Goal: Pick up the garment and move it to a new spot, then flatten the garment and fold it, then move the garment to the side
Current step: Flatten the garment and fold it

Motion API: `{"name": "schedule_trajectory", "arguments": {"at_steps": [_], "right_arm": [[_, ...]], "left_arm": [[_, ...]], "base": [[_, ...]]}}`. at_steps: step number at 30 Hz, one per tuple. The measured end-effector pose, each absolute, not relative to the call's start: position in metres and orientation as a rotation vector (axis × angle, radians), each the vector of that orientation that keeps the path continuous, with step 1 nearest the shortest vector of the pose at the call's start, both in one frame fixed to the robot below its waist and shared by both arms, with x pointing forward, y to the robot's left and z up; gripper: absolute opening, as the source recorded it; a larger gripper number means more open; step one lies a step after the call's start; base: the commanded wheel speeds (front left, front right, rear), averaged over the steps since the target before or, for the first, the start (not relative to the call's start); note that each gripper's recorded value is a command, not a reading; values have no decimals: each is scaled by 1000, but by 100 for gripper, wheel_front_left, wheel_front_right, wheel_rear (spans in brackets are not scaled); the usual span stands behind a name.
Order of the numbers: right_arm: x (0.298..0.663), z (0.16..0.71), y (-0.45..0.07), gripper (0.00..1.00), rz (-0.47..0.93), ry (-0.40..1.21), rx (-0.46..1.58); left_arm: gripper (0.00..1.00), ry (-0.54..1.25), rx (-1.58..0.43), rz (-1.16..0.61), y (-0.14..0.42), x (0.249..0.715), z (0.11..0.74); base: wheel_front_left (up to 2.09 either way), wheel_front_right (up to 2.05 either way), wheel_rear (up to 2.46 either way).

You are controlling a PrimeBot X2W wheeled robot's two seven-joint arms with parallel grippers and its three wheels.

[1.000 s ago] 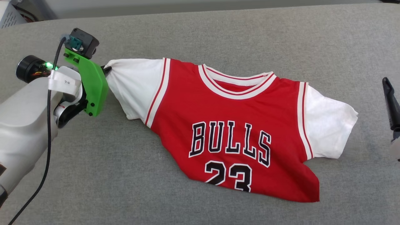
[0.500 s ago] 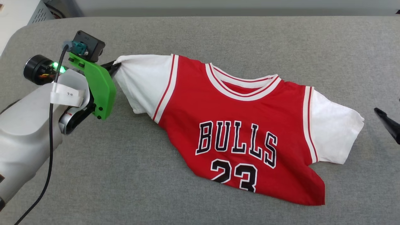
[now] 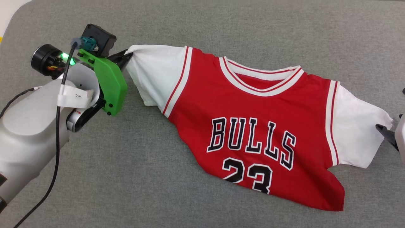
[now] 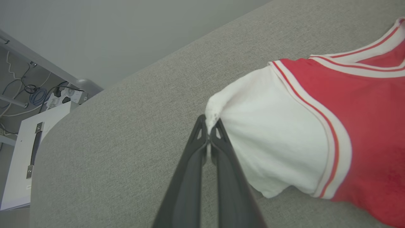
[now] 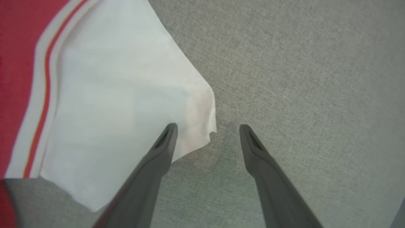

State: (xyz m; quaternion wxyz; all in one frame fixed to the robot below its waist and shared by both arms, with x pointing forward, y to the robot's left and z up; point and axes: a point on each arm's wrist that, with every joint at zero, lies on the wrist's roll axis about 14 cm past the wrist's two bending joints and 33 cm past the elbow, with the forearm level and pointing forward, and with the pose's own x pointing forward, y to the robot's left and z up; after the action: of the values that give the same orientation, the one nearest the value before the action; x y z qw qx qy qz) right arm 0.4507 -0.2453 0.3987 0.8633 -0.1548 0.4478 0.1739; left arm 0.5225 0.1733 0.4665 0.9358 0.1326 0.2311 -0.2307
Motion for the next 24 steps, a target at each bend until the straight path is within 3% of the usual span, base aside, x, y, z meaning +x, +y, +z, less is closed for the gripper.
{"name": "schedule_trajectory", "arguments": {"at_steps": [10, 11, 12, 13, 24], "right_arm": [[444, 352, -241, 100, 402, 1060, -318], [445, 352, -240, 72, 403, 1055, -308], [446, 352, -240, 31, 402, 1046, -303], [448, 354, -239, 0, 407, 1030, -307], [467, 409, -230, 0, 403, 759, -282]], "left_arm": [[0, 488, 268, -462, 179, 527, 452], [0, 490, 269, -460, 180, 528, 451], [0, 488, 268, -459, 180, 528, 452], [0, 483, 269, -458, 180, 528, 453], [0, 341, 266, -459, 172, 526, 500]], "base": [[0, 0, 0], [0, 0, 0], [0, 0, 0], [0, 0, 0], [0, 0, 0]]}}
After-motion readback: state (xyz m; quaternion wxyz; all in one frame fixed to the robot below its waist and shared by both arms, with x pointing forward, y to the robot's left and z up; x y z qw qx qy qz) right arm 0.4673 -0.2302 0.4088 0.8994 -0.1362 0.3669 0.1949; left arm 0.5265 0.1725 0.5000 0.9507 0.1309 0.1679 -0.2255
